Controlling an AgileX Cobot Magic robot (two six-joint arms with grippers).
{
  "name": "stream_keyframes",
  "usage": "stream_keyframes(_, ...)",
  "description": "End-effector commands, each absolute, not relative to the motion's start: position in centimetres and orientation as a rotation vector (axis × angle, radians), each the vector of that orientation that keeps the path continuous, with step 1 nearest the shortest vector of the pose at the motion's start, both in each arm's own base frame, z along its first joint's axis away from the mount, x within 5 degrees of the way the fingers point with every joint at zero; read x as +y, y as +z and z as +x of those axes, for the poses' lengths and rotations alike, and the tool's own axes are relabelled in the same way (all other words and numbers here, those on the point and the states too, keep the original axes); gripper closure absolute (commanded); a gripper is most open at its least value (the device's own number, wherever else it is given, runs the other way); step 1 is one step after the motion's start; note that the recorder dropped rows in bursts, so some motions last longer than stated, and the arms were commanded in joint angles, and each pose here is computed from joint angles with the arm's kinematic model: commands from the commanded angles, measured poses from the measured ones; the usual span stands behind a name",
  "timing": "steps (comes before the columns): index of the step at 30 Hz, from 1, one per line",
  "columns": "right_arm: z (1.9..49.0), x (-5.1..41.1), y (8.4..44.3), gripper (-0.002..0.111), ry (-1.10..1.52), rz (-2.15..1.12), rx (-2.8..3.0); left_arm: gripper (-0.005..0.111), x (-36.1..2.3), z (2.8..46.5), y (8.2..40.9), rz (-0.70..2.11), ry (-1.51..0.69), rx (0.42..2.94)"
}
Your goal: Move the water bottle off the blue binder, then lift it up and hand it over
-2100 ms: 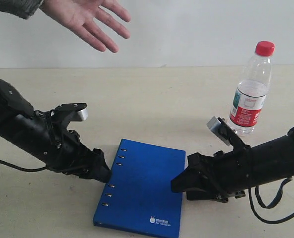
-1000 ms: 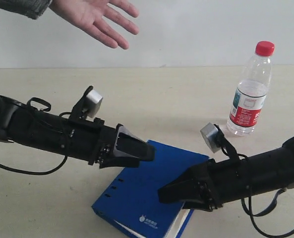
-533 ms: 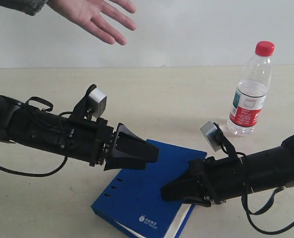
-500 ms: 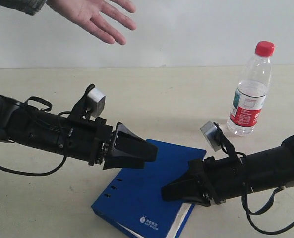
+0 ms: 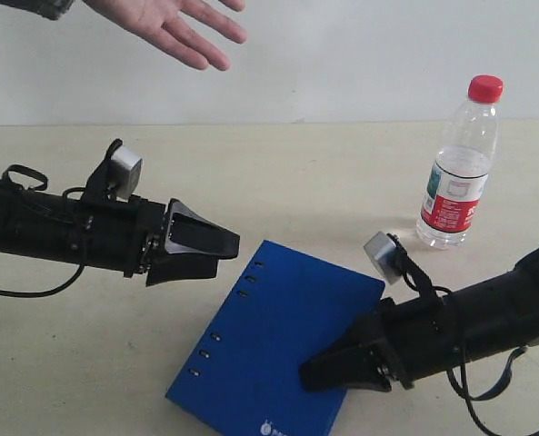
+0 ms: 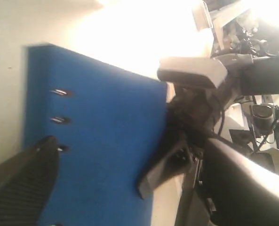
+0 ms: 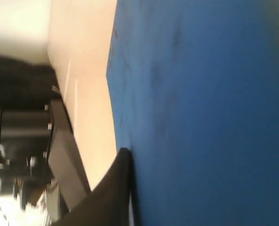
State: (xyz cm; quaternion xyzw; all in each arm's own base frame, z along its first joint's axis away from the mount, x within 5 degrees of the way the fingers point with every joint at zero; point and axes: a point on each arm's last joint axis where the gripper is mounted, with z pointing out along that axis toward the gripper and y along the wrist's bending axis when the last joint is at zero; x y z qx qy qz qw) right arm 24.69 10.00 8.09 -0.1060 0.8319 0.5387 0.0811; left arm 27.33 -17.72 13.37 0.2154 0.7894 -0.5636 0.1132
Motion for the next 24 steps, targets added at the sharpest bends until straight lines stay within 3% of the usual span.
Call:
stream_keyframes(1, 23.6, 10.0, 8.3, 0.108, 1.655, -0.538, 2.466, 0.030, -17.2, 27.2, 13.1, 0.747, -1.579, 2.316)
stream_keyframes(19, 23.4, 10.1, 8.8, 0.108, 1.646, -0.700, 2.351, 0.030, -17.2, 26.6, 12.4, 0.968, -1.548, 2.234)
stream_keyframes(24, 23.6, 10.1, 9.7, 0.108, 1.625, -0.712, 2.328, 0.030, -17.5, 26.4, 10.6, 0.894, -1.682, 2.241)
